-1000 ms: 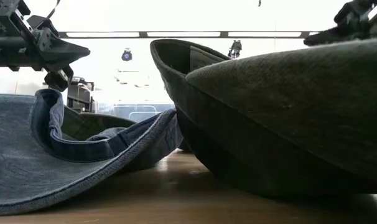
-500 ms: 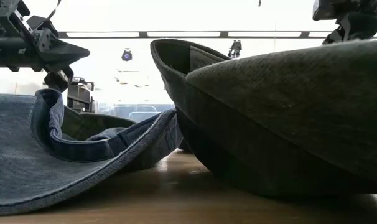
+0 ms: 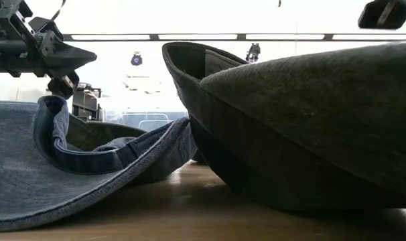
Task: Pick & Place hat
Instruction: Put the middle blue cap into the right transparent bin
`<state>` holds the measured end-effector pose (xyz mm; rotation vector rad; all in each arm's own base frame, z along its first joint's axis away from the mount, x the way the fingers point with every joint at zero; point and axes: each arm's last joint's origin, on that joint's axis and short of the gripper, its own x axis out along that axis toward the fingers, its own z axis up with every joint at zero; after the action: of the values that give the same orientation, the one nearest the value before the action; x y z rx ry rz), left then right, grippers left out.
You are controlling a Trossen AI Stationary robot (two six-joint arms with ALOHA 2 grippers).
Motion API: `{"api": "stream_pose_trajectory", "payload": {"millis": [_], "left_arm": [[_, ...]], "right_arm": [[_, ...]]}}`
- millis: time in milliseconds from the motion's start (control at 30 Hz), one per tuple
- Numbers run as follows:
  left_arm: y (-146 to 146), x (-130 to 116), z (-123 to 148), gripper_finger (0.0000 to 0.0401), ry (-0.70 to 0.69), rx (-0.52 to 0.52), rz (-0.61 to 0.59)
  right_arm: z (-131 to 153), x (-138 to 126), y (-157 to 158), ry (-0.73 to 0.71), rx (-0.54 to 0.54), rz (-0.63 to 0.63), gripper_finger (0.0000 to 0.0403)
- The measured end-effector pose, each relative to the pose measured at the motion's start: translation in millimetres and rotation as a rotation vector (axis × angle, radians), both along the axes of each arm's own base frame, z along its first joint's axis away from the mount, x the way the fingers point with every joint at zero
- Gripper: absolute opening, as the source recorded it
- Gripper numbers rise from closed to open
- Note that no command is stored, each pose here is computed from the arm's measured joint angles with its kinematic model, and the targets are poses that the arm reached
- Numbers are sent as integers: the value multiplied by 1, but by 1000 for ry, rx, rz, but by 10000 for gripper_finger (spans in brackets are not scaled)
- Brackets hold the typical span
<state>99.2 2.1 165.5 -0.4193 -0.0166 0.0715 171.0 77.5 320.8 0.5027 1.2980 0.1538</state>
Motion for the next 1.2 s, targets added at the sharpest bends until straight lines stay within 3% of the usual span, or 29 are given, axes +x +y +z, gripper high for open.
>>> {"api": "stream_pose_trajectory", "payload": {"millis": [233,400,533,767,900,1033,1200], "left_arm": [[0,0,0,0,0,0,0],[0,0,0,0,-1,0,1],[0,0,0,0,-1,-1,3],[0,0,0,0,-3,-2,4],[0,0,0,0,-4,-2,5],[0,0,0,0,-4,-3,5],[0,0,0,0,-3,-3,4]], "right_arm": [[-17,-6,52,94,-103,33,27],[-37,-6,73,210,-122,-57,27],[-38,-7,87,202,-47,-155,27],[-30,-18,104,225,106,-508,27],[-27,-25,117,263,221,-640,29],[-25,-26,126,227,312,-769,46],[-31,-26,129,290,340,-917,86]]}}
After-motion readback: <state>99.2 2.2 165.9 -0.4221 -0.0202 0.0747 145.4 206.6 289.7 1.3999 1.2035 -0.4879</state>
